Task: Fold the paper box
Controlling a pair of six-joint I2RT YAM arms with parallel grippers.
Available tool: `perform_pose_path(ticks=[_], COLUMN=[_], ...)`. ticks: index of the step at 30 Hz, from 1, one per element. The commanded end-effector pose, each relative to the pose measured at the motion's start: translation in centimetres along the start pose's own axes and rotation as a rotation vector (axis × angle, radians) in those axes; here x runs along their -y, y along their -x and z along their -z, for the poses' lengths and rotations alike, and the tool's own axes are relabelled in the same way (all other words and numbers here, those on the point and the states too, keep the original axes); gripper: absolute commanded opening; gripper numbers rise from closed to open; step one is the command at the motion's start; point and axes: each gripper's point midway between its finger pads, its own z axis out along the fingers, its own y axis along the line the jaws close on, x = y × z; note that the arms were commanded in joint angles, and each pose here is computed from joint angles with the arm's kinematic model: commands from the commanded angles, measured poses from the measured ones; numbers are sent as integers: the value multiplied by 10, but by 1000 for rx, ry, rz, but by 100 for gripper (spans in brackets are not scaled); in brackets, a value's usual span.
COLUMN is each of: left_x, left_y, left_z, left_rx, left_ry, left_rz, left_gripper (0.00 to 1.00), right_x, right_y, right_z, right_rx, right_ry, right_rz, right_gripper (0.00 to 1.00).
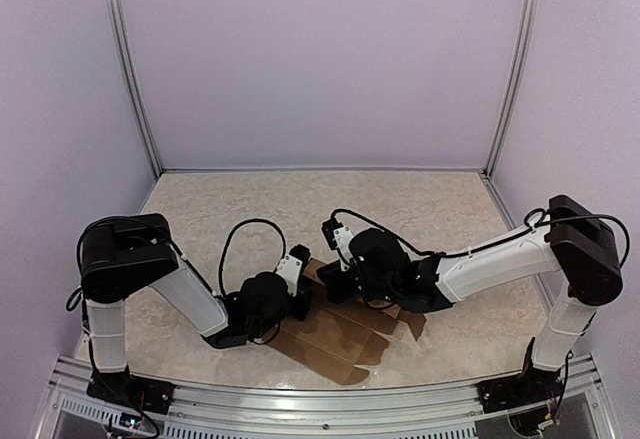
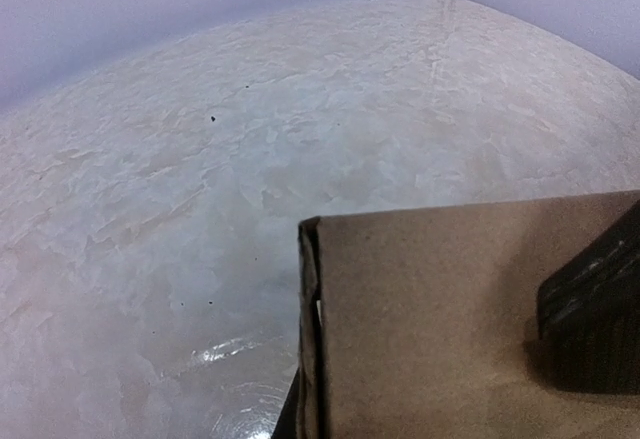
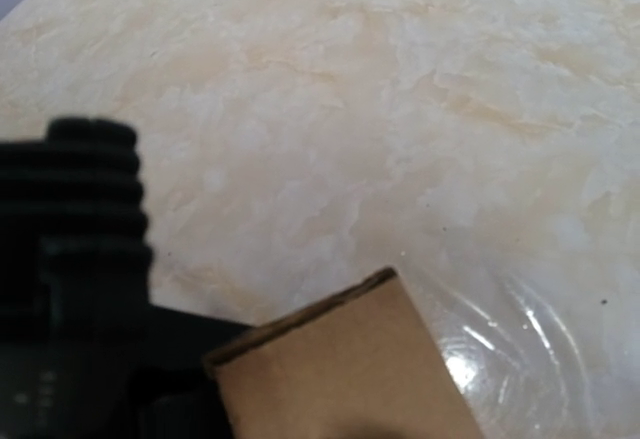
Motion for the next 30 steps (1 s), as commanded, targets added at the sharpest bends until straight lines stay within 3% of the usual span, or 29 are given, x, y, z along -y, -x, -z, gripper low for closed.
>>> perform_pose_path(ticks=[1, 9, 17, 23, 30], left_x=[-3, -14, -34, -47, -56], left_y=[-9, -3, 6, 16, 20], left_z=[-3, 1, 9, 16, 19], left_rx=[-14, -8, -24, -32, -92], left_ry=[-4, 57, 166, 230, 270], left_rz=[9, 4, 5, 37, 167], left_gripper=[0, 0, 0, 0, 0], right_x=[10, 7, 16, 35, 54], right_y=[-23, -9, 18, 25, 26], right_z=[1, 12, 40, 67, 93], right_rx=[-66, -44, -5, -16, -78], right_ry=[-27, -25, -69, -129, -153], right_rz=[14, 21, 79, 132, 34], right_gripper=[0, 0, 27, 40, 51])
